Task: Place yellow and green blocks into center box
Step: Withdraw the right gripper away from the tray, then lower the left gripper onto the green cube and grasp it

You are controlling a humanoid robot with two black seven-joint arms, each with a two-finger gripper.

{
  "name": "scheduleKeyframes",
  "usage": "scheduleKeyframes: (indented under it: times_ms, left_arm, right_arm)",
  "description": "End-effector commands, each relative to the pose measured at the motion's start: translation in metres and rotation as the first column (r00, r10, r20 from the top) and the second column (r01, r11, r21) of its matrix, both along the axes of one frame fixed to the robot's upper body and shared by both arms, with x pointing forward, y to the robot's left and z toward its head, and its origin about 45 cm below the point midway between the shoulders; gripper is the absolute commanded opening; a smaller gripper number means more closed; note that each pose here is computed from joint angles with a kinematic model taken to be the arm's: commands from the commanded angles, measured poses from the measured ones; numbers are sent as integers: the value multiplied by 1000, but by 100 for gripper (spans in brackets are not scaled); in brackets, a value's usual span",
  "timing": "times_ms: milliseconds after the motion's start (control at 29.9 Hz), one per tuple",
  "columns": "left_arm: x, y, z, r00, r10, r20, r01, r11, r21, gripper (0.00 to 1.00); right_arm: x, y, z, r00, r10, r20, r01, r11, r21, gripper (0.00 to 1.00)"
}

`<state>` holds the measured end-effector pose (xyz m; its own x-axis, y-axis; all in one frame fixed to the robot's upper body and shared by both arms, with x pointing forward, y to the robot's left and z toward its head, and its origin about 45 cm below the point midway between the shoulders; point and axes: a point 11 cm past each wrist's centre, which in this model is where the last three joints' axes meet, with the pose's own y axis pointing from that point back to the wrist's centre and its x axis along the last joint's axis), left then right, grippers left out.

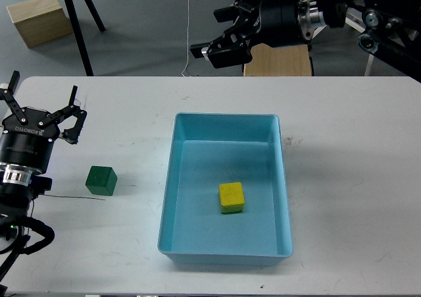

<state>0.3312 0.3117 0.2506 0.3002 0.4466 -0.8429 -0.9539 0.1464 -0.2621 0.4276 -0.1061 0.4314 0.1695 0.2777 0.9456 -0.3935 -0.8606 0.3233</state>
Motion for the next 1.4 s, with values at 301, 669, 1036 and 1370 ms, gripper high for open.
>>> scheduleKeyframes:
  times_ms: [301,669,1036,1370]
  left_arm:
    - [45,88,162,909,-238,341,-232,391,891,100]
    - [47,73,255,764,-461,451,-580,-185,793,95]
    - [72,-8,142,734,-665,-140,-604,-733,313,92]
    - [35,-41,32,492,-657,-571,-668,-705,237,100]
  right_arm:
    - [-14,-60,40,987,29,-161,106,635,765,98]
    - [-82,-198,-80,852,-212,-478,522,277,807,98]
    - [-170,-281,-160,624,-415,-662,709,-54,703,98]
    - [-228,-316,-205,450,-338,-827,783,-297,547,98]
